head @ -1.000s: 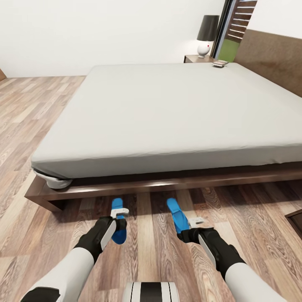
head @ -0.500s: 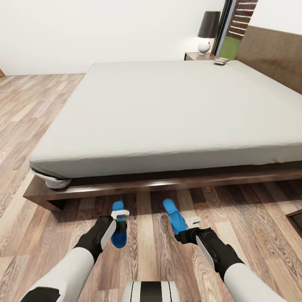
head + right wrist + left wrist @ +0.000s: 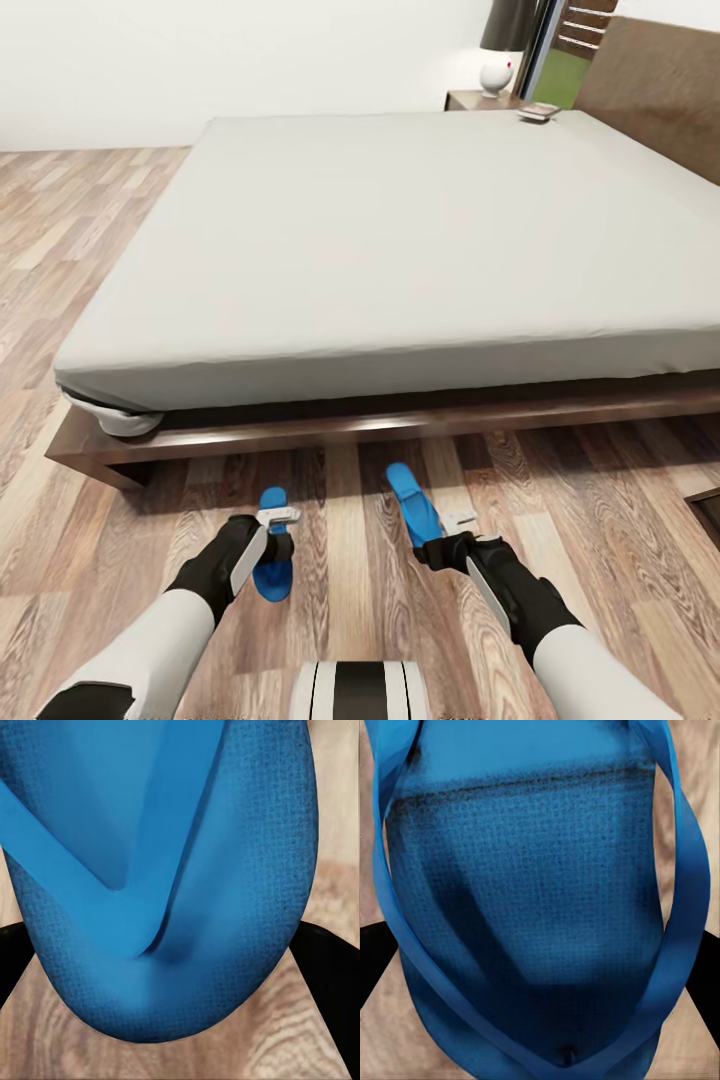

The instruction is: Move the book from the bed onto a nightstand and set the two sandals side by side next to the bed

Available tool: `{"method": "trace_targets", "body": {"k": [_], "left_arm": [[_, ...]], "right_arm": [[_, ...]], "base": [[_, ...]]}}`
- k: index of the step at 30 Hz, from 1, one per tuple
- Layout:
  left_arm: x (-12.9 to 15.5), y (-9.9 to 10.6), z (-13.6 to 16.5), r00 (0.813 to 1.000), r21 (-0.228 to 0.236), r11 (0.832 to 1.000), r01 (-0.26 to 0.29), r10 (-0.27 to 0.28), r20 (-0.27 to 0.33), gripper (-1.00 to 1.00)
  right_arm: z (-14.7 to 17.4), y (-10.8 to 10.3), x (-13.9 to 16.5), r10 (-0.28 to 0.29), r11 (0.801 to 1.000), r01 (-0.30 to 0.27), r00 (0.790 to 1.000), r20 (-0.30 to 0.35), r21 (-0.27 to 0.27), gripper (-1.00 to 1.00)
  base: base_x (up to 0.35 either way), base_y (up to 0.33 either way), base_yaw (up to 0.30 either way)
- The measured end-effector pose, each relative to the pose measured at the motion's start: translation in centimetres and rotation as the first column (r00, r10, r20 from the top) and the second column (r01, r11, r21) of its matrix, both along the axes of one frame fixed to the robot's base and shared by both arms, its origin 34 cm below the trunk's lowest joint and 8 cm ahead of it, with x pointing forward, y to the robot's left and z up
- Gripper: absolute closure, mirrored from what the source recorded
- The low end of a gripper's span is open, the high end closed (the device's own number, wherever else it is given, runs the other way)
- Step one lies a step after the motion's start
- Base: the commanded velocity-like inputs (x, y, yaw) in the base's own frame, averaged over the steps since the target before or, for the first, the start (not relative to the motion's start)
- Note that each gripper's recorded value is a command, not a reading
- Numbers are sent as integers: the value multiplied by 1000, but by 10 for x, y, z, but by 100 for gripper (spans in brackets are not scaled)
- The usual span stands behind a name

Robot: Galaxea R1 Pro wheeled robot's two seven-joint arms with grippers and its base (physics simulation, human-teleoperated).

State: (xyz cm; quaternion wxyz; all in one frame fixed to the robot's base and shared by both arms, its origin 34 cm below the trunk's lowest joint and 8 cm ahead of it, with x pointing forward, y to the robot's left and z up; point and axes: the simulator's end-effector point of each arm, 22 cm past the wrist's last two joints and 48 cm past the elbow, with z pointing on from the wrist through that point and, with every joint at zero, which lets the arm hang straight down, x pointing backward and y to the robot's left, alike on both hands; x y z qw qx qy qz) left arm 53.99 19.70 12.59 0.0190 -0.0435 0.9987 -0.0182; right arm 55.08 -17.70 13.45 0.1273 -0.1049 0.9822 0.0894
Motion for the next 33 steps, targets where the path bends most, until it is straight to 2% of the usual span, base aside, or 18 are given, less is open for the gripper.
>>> {"method": "trace_targets", "body": {"k": [2, 4, 6, 15, 20, 33], "left_arm": [[-4, 4, -5, 1000, 3, 1000, 0, 0, -10, 100], [-7, 20, -11, 1000, 24, 1000, -1, 2, -17, 100], [-8, 24, -15, 1000, 13, 1000, -8, 8, -22, 100], [-5, 22, -16, 1000, 7, 1000, -5, 5, -13, 100], [-5, 15, -16, 1000, -5, 1000, 2, -2, -13, 100], [-5, 10, -15, 1000, -15, 1000, -3, 3, -12, 100]], "right_arm": [[-1, 1, 1, 0, 1000, 0, 1000, 3, 2, 100], [-5, 1, -1, 0, 1000, 0, 1000, -3, 3, 100], [-9, 1, -4, 0, 1000, 0, 1000, -10, 3, 100], [-12, 1, -6, -1, 1000, 1, 1000, -16, 4, 100], [-9, 4, 6, -3, 1000, 2, 999, 48, 19, 100], [-7, 5, 9, -4, 1000, 2, 998, 58, 23, 100]], "base": [[0, 0, 0], [0, 0, 0], [0, 0, 0], [0, 0, 0], [106, 0, 0], [125, 0, 0]]}}
